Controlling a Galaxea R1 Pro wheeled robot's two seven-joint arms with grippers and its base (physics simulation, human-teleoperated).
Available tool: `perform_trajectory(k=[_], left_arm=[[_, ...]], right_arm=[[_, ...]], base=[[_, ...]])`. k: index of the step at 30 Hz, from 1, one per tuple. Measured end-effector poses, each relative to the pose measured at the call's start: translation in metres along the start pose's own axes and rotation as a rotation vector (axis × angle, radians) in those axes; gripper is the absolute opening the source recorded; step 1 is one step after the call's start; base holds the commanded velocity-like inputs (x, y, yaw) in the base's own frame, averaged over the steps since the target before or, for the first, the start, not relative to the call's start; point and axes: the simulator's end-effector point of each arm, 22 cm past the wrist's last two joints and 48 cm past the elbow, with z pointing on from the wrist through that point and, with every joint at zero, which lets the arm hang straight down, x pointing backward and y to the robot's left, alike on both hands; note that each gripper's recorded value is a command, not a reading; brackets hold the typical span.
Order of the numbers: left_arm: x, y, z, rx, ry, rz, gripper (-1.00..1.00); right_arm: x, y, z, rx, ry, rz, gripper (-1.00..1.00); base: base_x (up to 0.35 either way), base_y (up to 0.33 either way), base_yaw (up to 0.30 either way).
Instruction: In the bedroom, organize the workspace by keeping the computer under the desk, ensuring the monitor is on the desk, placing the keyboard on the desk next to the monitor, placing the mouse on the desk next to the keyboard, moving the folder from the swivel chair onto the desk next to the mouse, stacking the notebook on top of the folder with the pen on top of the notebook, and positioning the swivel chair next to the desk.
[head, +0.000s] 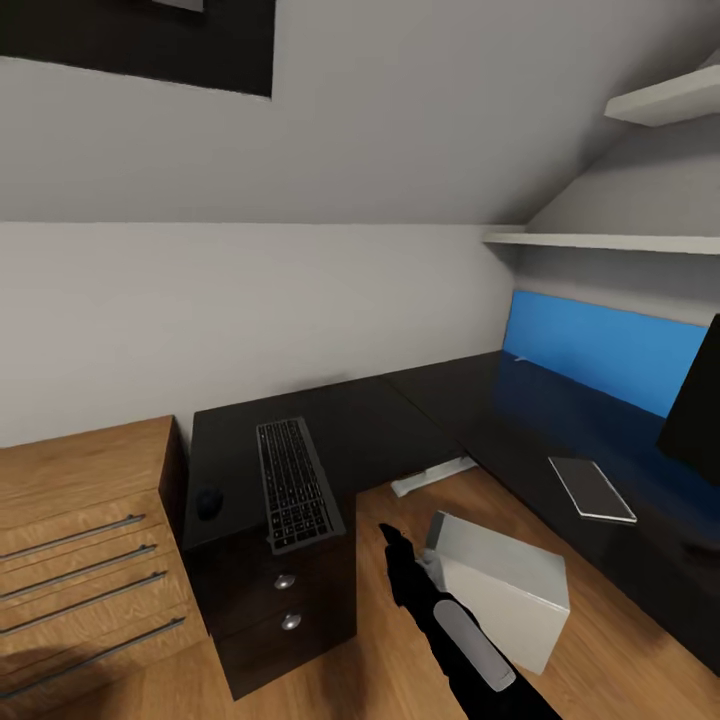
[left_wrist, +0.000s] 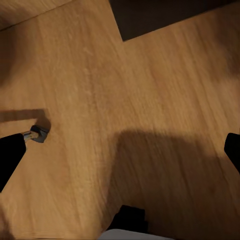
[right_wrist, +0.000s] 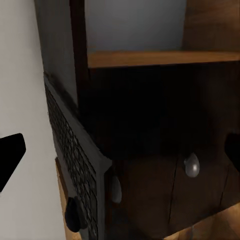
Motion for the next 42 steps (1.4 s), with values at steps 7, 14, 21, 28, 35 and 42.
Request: perform_trajectory(k=[7,14,21,28,35,42], left_arm=[[-0.006,0.024,-0.004,-0.038,0.010,-0.034,1.00],[-0.012,0.041,-0.011,-0.063,0.020,-0.059,1.00],[-0.003,0.062,-0.017,-0.095,0.086,-0.117,1.00],[0.015,0.076,-0.026,-0.100,0.195,-0.198,1.00],[0.013,0.076,-0.035,-0.087,0.213,-0.221,1.00],[0.008,0.077,-0.044,-0.083,0.216,-0.227,1.00]], right_arm=[[-0.056,-0.111,-0.018,0.246,-0.088,-0.063,1.00],[-0.108,-0.184,-0.055,0.430,-0.240,-0.096,1.00],[-0.177,-0.234,-0.122,0.593,-0.547,-0.190,1.00],[-0.183,-0.231,-0.147,0.626,-0.636,-0.322,1.00],[-0.157,-0.218,-0.145,0.618,-0.604,-0.372,1.00],[-0.149,-0.210,-0.149,0.614,-0.567,-0.463,1.00]], base=[[0.000,0.000,0.000],[0.000,0.000,0.000],[0.000,0.000,0.000],[0.000,0.000,0.000],[0.000,0.000,0.000],[0.000,0.000,0.000]])
